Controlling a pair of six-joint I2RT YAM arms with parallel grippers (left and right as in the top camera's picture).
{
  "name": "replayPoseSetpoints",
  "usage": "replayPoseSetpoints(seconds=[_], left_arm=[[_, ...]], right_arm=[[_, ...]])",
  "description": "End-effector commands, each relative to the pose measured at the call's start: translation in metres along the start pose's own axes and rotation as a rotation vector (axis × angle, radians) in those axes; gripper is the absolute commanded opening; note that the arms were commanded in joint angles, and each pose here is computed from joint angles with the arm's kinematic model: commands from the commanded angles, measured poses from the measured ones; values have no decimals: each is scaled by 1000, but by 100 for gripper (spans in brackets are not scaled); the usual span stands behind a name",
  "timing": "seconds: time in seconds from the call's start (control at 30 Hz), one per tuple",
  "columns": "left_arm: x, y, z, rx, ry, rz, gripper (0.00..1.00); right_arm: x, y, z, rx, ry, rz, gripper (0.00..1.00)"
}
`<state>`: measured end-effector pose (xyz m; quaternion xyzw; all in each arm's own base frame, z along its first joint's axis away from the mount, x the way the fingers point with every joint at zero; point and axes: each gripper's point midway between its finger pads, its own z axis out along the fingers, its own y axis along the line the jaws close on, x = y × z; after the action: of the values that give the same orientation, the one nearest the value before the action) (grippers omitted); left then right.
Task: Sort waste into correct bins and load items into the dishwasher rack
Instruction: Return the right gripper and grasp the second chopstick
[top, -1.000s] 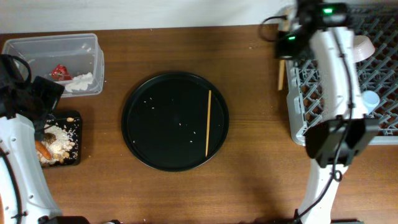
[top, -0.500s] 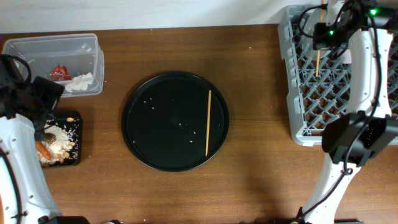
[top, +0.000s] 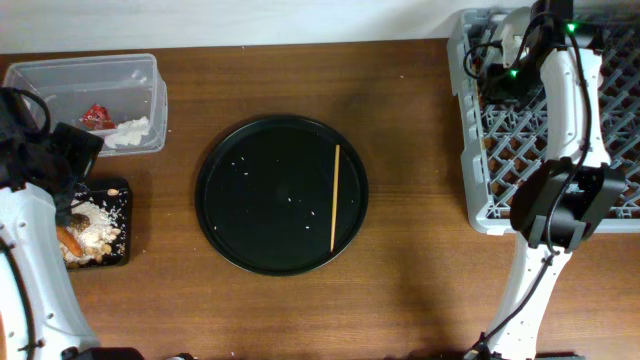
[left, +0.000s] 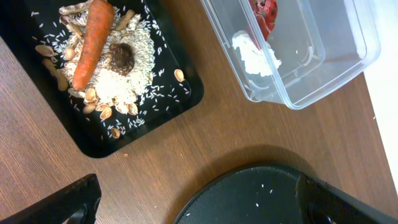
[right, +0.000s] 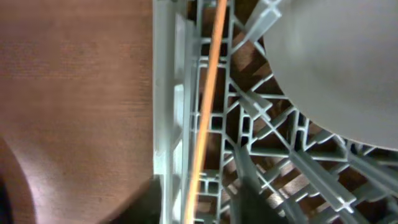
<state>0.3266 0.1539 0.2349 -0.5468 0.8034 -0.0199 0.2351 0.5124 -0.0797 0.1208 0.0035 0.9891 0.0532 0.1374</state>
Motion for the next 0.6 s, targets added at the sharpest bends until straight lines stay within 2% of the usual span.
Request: replayPoseSetpoints(seconds=[0.0,0.07,0.2,0.37,0.47,0.57], left_arm=[[-1,3,1,-15,-7,-10,99],[-1,3,1,-15,-7,-10,99],[-1,3,1,-15,-7,-10,99],[-1,3,1,-15,-7,-10,99],[-1,3,1,-15,-7,-10,99],[-1,3,1,-15,-7,-10,99]], right_arm=[[-4,16,-18,-57,-29,0,56],[-13,38,-52,-152,-96,49,57],[-13,96,-102,-362,-151,5,63],[9,174,-115,-426,-66,-27,70],[24,214,-92,-312,11,-17,71],[42,247,-57,-115,59,20,83]])
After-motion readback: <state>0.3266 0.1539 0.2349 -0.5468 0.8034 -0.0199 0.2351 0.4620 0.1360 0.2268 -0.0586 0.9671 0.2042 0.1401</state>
